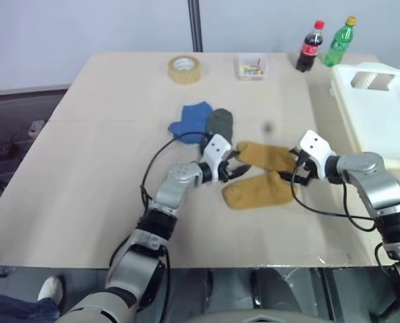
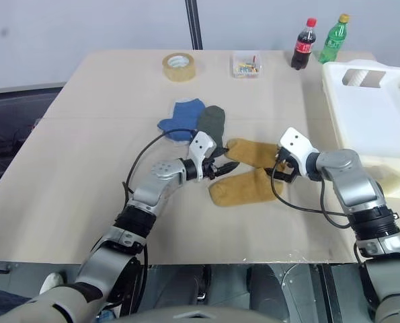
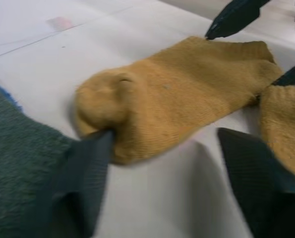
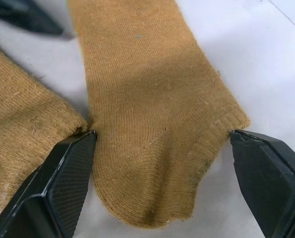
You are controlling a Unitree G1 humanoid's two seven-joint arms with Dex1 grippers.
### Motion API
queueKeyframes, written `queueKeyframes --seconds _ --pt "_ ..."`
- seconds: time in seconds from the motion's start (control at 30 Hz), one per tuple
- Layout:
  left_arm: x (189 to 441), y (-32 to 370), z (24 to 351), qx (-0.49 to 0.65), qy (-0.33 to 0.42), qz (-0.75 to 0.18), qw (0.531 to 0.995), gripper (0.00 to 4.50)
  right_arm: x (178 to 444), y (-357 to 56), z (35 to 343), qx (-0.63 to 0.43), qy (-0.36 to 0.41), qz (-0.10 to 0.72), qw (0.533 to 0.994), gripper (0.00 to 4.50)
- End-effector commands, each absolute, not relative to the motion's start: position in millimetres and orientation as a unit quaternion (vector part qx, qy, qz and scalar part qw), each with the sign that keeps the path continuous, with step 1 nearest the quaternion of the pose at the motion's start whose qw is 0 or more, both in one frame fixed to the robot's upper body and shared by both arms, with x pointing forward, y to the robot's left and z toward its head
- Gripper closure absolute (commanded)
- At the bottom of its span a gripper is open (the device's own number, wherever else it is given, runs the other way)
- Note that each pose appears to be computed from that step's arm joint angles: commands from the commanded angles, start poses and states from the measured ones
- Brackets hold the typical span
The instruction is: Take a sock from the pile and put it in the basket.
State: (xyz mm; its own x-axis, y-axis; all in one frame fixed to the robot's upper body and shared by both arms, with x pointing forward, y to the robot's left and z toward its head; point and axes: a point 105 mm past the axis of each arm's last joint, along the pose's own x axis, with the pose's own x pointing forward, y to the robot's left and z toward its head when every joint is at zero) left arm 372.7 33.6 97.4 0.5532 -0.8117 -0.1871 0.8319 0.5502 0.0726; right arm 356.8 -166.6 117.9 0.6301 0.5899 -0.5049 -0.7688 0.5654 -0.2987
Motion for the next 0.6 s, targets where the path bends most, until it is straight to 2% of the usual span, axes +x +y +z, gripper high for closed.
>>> queueKeyframes --seconds 0.03,0.07,0.1,0.13,0.33,0.47,0.6 --pt "371.7 33.2 97.8 0.072 0.065 -0.466 0.879 3.16 358.3 -172.4 128.4 -0.258 0.159 0.383 0.873 0.54" --pt "371.4 33.7 97.4 0.071 0.066 -0.466 0.88 3.66 358.8 -173.7 128.6 -0.258 0.159 0.381 0.874 0.82" --pt "370.9 34.3 96.4 0.07 0.067 -0.466 0.88 4.17 359.5 -175.2 128.3 -0.259 0.16 0.378 0.874 1.33" --pt "370.4 34.8 95.3 0.07 0.068 -0.465 0.88 4.5 359.9 -176.1 127.7 -0.26 0.161 0.376 0.875 1.75" --pt "368.6 36.6 92.4 0.07 0.072 -0.465 0.88 4.5 361.1 -177.3 126.9 -0.255 0.162 0.37 0.879 4.49" --pt "368.9 38.0 97.0 0.065 0.063 -0.462 0.882 4.5 361.6 -179.3 133.3 -0.254 0.155 0.366 0.882 4.49" --pt "365.2 39.2 121.7 0.048 0.03 -0.46 0.886 4.5 360.8 -178.6 153.7 -0.25 0.132 0.364 0.888 4.49"
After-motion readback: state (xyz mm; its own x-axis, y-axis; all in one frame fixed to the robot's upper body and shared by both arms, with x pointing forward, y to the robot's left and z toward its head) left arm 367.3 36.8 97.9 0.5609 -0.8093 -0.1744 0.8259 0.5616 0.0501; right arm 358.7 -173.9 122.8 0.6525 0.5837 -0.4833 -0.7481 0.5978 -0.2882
